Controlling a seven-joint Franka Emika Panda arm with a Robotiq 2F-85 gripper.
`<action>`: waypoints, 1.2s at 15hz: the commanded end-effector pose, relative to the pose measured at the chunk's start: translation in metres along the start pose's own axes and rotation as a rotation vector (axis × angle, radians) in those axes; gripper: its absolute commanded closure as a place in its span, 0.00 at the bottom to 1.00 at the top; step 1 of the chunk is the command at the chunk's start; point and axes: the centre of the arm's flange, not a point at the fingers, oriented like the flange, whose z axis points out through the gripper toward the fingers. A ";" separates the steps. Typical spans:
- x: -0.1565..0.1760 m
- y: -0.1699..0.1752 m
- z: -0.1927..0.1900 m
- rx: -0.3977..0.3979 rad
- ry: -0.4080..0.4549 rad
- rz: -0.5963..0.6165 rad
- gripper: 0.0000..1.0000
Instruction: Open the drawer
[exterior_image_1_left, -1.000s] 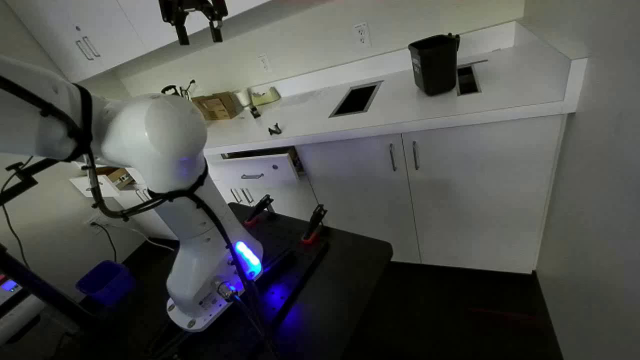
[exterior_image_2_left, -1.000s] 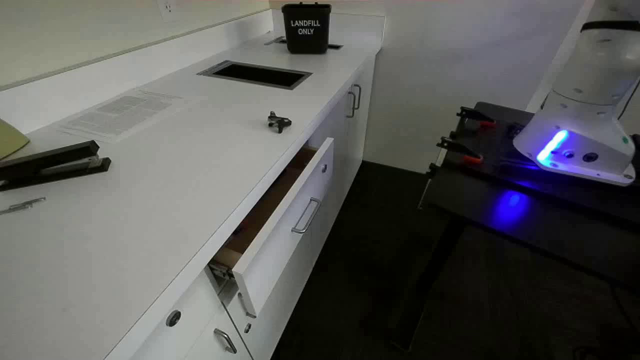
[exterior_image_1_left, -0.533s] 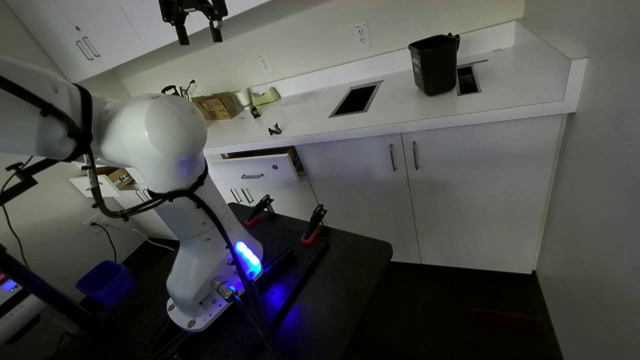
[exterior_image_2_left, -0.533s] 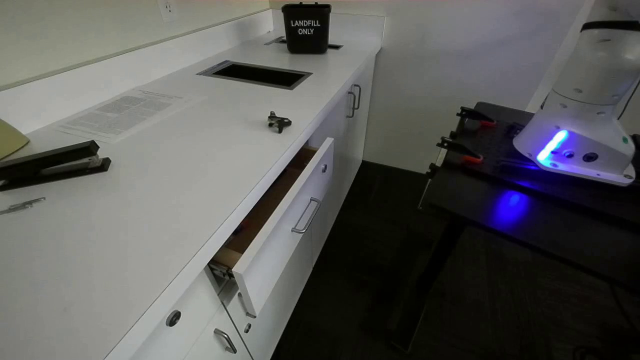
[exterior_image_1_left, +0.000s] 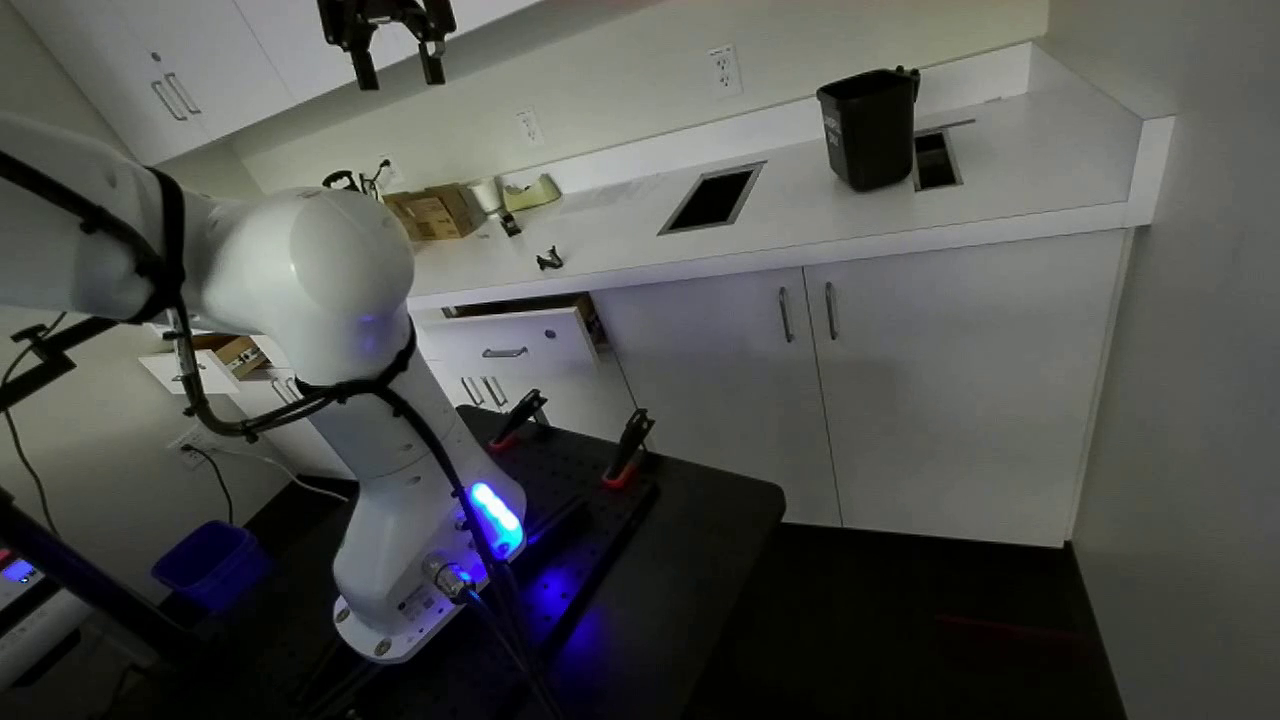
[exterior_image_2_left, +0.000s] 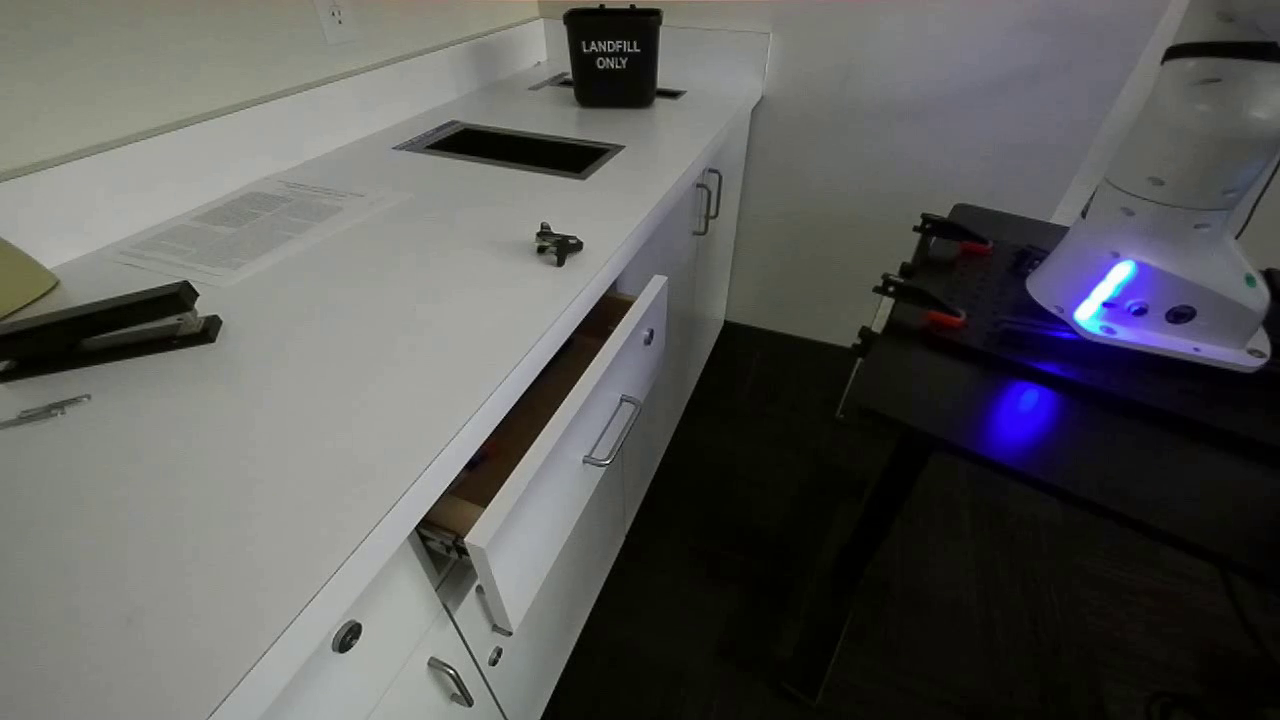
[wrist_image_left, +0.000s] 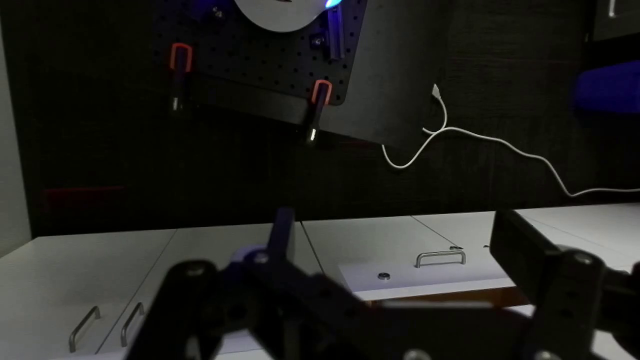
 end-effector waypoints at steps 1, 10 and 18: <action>0.000 0.000 0.000 0.000 0.000 0.000 0.00; 0.011 -0.043 0.008 -0.119 0.001 -0.084 0.00; 0.027 -0.159 0.079 -0.426 -0.066 -0.351 0.00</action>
